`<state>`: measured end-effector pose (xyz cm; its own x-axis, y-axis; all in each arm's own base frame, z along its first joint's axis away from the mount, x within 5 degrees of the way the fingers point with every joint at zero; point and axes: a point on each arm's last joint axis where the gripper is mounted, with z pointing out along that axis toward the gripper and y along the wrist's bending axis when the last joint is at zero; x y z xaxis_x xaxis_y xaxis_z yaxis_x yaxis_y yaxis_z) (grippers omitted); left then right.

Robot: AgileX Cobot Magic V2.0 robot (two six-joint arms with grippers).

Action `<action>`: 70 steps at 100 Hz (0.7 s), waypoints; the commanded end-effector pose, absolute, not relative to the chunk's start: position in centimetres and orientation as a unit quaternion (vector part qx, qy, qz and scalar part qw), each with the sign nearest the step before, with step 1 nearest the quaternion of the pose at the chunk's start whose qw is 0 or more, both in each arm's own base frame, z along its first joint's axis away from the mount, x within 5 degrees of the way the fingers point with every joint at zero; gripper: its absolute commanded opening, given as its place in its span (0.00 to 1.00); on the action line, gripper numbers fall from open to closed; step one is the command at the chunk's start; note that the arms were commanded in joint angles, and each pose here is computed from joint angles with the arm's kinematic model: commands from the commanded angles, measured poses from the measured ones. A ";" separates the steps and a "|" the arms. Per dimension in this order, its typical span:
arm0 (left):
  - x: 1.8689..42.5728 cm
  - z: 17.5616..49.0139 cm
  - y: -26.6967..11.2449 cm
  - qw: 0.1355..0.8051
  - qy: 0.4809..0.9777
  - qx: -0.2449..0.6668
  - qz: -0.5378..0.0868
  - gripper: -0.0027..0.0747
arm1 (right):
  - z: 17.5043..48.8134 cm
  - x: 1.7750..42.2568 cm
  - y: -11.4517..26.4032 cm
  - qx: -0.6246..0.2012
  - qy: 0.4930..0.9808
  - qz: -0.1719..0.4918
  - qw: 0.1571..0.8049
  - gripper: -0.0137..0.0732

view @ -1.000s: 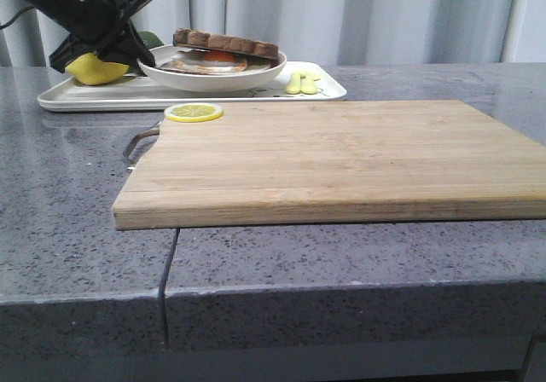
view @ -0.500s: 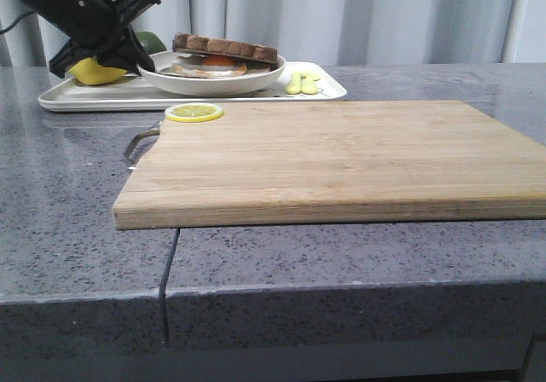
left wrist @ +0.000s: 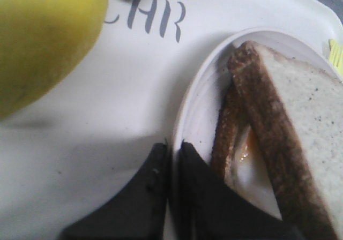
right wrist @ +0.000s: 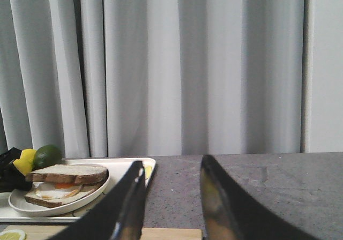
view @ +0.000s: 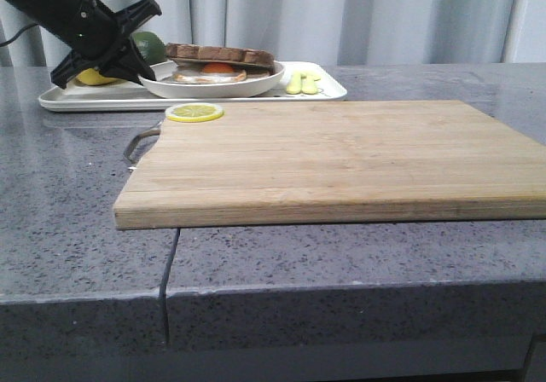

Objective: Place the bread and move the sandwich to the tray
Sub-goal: 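Carry the plate with the left gripper and lower it onto the tray, then open the left gripper and withdraw it from the plate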

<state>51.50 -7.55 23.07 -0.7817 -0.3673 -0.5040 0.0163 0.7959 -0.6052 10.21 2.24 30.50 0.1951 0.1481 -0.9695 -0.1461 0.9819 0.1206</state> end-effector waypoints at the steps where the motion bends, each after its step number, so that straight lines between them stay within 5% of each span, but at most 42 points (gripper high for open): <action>1: 51.2 28.2 -7.4 0.376 0.859 -0.110 -0.331 0.02 | 31.7 10.1 1.9 0.005 0.602 0.075 0.795 0.48; 34: 51.0 28.1 -7.4 0.367 0.865 -0.102 -0.327 0.43 | 31.7 10.1 1.9 0.005 0.602 0.074 0.795 0.48; 70: 50.8 29.6 -7.3 0.373 0.878 -0.058 -0.294 0.46 | 31.7 10.1 1.8 0.009 0.601 0.072 0.796 0.48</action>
